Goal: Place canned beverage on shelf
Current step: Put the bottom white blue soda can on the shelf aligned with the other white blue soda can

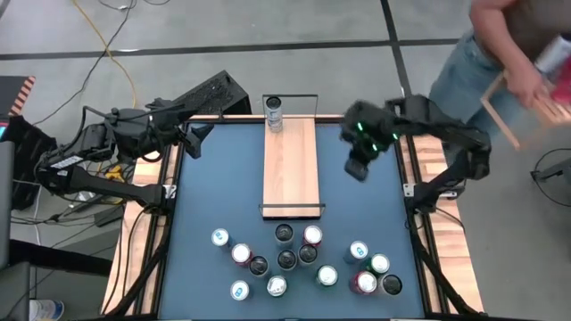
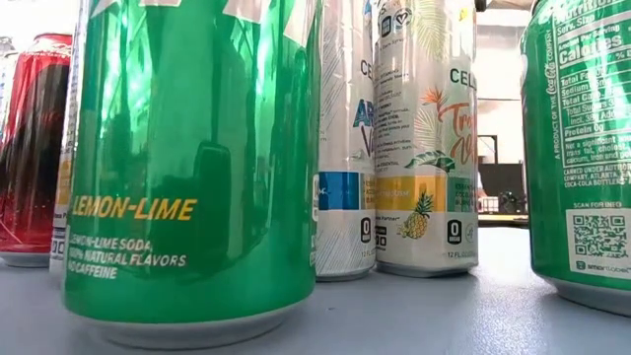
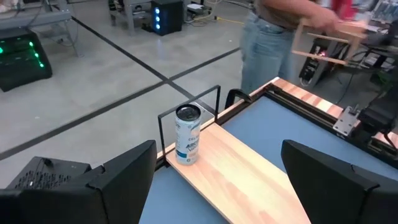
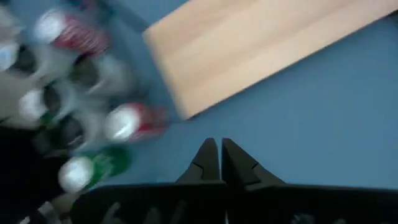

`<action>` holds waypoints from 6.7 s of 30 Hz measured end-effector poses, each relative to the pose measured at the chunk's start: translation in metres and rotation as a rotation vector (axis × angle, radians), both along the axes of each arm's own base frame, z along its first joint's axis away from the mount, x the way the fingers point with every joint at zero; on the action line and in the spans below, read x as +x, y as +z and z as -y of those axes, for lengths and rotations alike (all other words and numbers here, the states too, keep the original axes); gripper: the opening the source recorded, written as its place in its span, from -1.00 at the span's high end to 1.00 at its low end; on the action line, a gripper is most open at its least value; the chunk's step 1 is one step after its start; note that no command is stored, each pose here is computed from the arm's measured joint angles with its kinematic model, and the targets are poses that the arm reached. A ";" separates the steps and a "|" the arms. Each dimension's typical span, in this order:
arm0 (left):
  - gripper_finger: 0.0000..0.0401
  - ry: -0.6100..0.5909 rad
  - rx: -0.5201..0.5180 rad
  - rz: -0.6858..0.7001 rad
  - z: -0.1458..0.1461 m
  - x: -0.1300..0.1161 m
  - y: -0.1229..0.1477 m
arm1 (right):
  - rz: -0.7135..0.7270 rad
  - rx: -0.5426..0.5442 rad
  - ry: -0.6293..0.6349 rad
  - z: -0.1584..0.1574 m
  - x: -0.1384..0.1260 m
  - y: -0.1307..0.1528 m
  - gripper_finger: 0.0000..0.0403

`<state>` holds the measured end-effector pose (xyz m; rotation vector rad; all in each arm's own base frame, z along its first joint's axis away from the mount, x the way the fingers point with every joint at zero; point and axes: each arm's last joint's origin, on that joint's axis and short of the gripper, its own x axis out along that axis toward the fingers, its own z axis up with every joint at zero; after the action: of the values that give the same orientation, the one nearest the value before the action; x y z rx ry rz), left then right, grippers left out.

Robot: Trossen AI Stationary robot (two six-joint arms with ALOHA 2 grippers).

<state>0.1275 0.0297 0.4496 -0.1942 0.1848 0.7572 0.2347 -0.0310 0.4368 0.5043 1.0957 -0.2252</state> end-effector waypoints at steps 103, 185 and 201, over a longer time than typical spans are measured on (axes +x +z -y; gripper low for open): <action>-0.65 -0.508 -0.425 0.010 0.062 0.019 -0.019 | 0.379 -0.424 0.931 -0.212 0.154 -0.135 -0.45; -0.65 -0.426 -0.400 -0.003 0.060 0.017 -0.022 | 0.402 -0.384 0.110 -0.162 0.102 0.007 -0.05; -0.65 -0.372 -0.341 -0.001 0.057 0.017 -0.022 | 0.313 -0.583 -0.373 -0.026 0.126 0.007 -0.05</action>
<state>0.1443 -0.0278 0.4279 -0.4687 0.3409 0.3512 0.3611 -0.0047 0.4435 0.2018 0.5812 -0.7425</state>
